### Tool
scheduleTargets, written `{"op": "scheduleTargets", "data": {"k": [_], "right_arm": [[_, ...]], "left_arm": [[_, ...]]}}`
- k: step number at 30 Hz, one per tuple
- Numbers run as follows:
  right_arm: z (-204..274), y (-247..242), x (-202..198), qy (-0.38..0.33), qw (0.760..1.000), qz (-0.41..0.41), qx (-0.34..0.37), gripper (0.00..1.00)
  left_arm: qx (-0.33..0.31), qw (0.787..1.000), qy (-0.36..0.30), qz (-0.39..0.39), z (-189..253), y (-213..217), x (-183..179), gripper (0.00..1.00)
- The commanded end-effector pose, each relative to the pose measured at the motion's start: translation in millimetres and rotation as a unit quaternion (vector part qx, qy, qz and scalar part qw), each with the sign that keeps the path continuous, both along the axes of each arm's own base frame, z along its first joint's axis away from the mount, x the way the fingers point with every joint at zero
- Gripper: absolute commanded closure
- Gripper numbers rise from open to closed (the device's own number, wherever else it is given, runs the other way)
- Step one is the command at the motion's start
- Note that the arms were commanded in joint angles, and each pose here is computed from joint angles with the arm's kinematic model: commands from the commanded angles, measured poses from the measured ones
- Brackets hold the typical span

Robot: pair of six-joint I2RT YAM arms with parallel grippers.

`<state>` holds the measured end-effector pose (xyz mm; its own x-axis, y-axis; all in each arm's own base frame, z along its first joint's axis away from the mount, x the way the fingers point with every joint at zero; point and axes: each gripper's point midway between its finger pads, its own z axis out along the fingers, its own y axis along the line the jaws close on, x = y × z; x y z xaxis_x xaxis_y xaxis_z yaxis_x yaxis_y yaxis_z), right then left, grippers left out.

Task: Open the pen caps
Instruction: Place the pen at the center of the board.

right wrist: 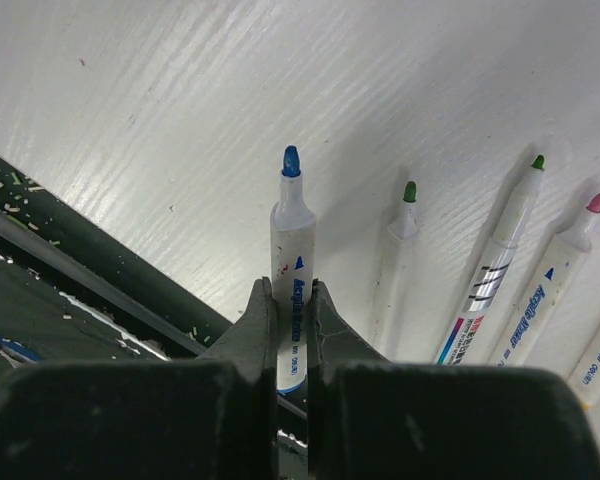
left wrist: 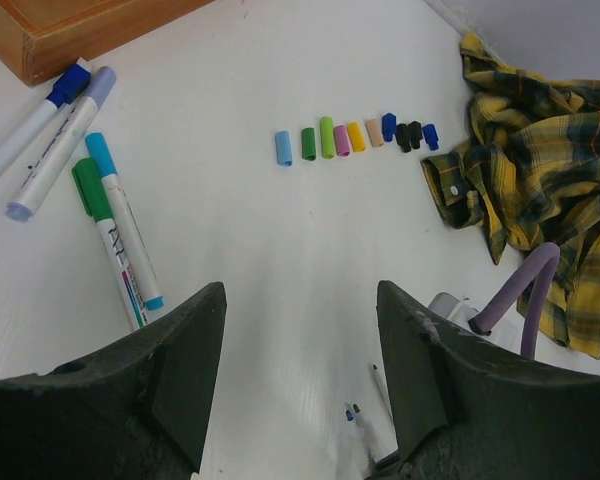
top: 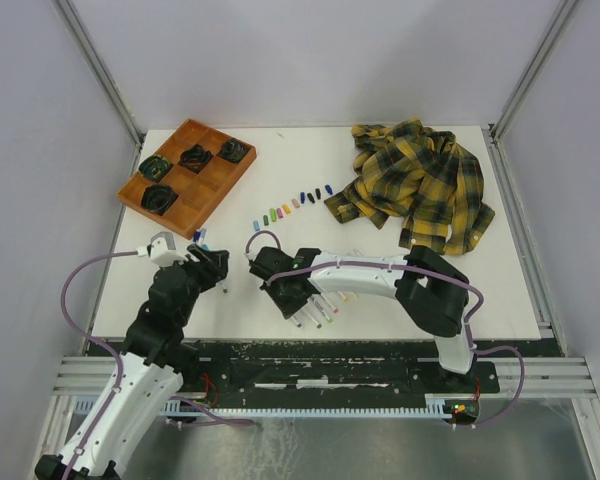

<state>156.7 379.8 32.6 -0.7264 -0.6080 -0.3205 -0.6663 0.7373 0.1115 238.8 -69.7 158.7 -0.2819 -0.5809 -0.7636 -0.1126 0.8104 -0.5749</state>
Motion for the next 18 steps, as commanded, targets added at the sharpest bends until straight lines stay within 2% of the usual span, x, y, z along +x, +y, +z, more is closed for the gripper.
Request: {"op": "scheduleTargets", "data": {"k": [1, 12, 18], "right_arm": [[7, 9, 6, -0.012, 1.000, -0.017, 0.006, 0.92], [-11, 5, 8, -0.010, 0.999, -0.021, -0.024, 0.86], [-16, 3, 8, -0.010, 0.999, -0.022, -0.033, 0.78]], "left_arm": [[-0.022, 1.000, -0.009, -0.001, 5, -3, 0, 0.32], [-0.027, 1.000, -0.004, -0.003, 0, -5, -1, 0.32], [-0.028, 1.000, -0.007, -0.003, 1, -4, -2, 0.32]]}}
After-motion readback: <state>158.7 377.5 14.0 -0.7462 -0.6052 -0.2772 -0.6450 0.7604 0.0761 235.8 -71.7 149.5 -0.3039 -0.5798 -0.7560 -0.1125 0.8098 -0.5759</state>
